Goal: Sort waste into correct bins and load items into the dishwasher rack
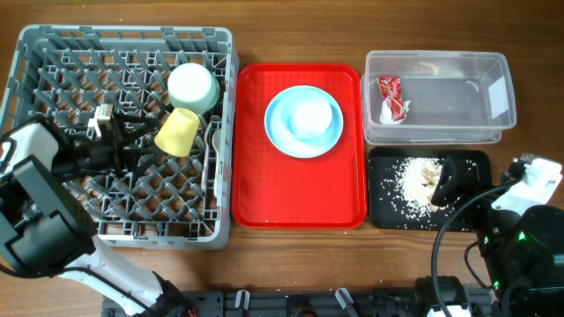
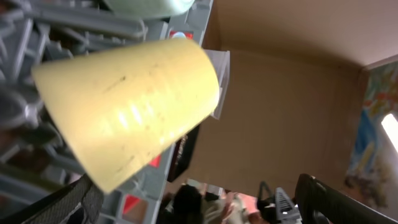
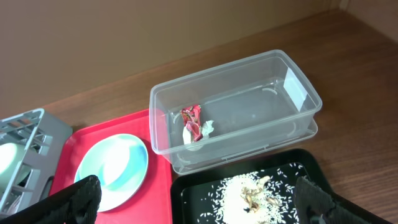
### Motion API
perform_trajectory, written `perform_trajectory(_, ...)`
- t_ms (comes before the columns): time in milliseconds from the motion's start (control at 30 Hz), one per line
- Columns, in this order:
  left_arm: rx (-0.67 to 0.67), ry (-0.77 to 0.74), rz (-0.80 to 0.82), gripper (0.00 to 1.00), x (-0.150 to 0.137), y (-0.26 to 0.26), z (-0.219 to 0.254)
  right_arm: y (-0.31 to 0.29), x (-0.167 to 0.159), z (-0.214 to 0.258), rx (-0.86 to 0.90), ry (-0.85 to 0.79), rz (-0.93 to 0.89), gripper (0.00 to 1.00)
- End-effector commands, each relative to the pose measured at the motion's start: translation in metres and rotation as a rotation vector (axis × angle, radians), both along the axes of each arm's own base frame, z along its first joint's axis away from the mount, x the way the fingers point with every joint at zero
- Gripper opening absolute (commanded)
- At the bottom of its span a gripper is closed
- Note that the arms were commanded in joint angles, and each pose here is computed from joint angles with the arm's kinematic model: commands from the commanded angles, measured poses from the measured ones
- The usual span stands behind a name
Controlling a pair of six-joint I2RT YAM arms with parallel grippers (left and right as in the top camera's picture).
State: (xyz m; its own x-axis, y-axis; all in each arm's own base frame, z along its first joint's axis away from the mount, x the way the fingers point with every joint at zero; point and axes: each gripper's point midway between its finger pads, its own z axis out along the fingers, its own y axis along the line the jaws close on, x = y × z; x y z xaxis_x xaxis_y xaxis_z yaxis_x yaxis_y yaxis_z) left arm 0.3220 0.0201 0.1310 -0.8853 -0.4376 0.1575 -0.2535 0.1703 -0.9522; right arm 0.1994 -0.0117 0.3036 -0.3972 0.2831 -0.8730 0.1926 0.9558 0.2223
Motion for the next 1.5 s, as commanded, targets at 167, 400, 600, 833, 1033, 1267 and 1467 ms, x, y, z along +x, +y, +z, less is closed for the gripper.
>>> perform_trajectory(167,0.13,-0.135,0.008,1.0,-0.011,0.004,0.048,0.001,0.0,0.004,-0.011,-0.01,0.013,1.0)
perform_trajectory(400,0.236,-0.252,0.025,1.0,-0.025,-0.004,0.093,0.001,0.0,0.004,-0.011,-0.01,0.013,1.0)
perform_trajectory(600,0.552,-0.241,0.086,1.0,-0.023,0.006,0.103,0.001,0.0,0.004,-0.011,-0.009,0.013,1.0)
perform_trajectory(833,0.911,-0.213,0.157,1.0,0.007,-0.012,0.105,0.001,0.0,0.004,-0.011,-0.009,0.013,1.0)
perform_trajectory(1033,0.929,-0.409,-0.036,1.0,0.041,-0.088,0.099,0.001,0.0,0.004,-0.011,-0.009,0.013,1.0)
perform_trajectory(1267,1.097,-0.247,-0.119,0.04,0.064,-0.083,0.024,0.001,0.0,0.004,-0.011,-0.009,0.013,1.0)
perform_trajectory(1467,1.179,-0.075,-0.172,0.04,0.055,-0.066,-0.021,0.001,0.0,0.004,-0.011,-0.009,0.013,1.0)
